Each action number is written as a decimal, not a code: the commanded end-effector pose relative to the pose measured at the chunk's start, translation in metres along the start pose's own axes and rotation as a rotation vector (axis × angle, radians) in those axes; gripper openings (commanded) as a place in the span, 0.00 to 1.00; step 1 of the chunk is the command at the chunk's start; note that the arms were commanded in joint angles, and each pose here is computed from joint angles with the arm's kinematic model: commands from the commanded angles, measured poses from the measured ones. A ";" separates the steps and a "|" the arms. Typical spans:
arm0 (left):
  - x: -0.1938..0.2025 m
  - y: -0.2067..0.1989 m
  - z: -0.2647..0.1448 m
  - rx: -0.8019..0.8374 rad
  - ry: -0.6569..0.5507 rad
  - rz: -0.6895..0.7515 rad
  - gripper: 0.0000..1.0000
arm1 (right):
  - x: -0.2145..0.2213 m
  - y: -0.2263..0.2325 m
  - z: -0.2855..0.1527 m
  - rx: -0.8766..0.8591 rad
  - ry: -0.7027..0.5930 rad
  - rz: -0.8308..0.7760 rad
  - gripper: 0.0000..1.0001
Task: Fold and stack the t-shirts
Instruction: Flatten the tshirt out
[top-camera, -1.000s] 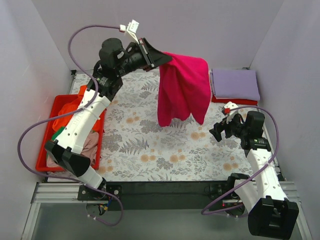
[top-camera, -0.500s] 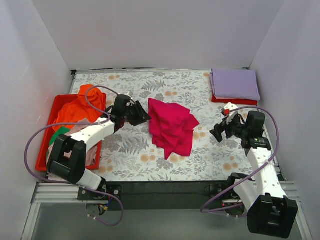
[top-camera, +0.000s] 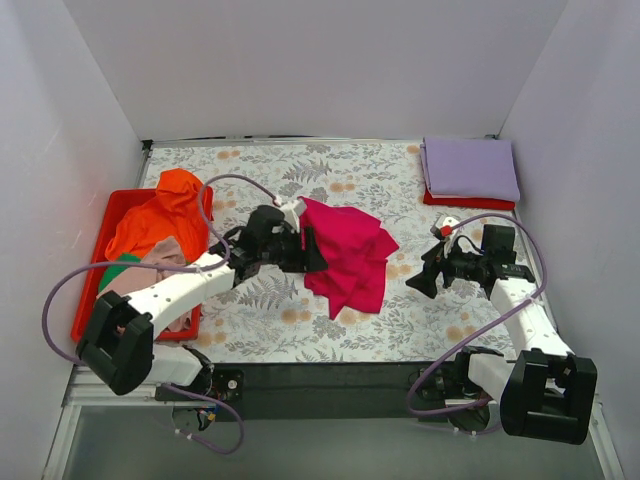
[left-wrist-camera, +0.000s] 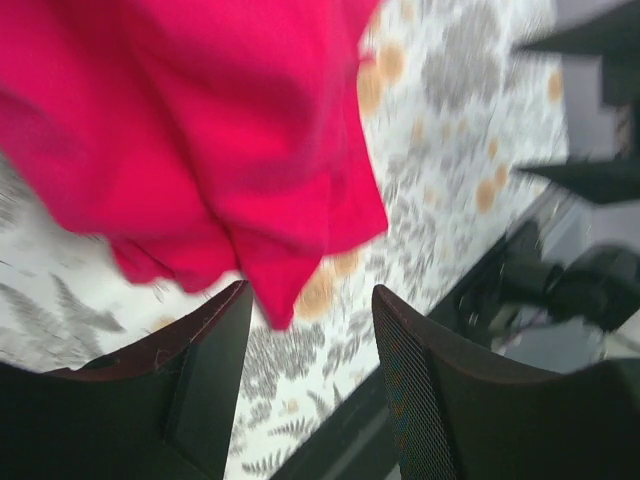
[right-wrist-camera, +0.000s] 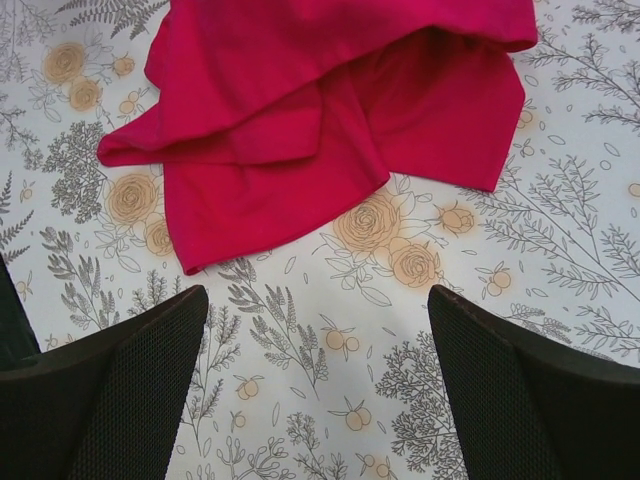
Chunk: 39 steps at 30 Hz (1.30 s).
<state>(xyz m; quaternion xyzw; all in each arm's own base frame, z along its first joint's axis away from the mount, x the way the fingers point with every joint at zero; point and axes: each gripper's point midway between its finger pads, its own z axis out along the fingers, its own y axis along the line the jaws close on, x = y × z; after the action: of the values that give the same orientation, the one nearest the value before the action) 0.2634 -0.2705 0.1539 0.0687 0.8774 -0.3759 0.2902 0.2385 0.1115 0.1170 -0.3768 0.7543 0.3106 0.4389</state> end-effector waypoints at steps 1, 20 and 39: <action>0.065 -0.009 0.015 -0.008 0.170 0.047 0.50 | -0.004 0.007 0.002 -0.045 -0.011 0.002 0.96; 0.122 -0.001 0.067 -0.249 0.310 0.218 0.45 | 0.007 0.000 0.005 -0.028 0.023 0.037 0.96; 0.064 -0.025 0.034 -0.220 0.081 0.117 0.00 | 0.017 0.013 0.042 -0.101 0.205 0.010 0.85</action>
<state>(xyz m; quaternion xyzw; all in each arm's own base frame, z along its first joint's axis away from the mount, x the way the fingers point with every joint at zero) 0.2055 -0.3203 0.0666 0.1533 0.9417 -0.1848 0.2358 0.2265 0.1377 0.0800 -0.4012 0.7786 0.3360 0.3462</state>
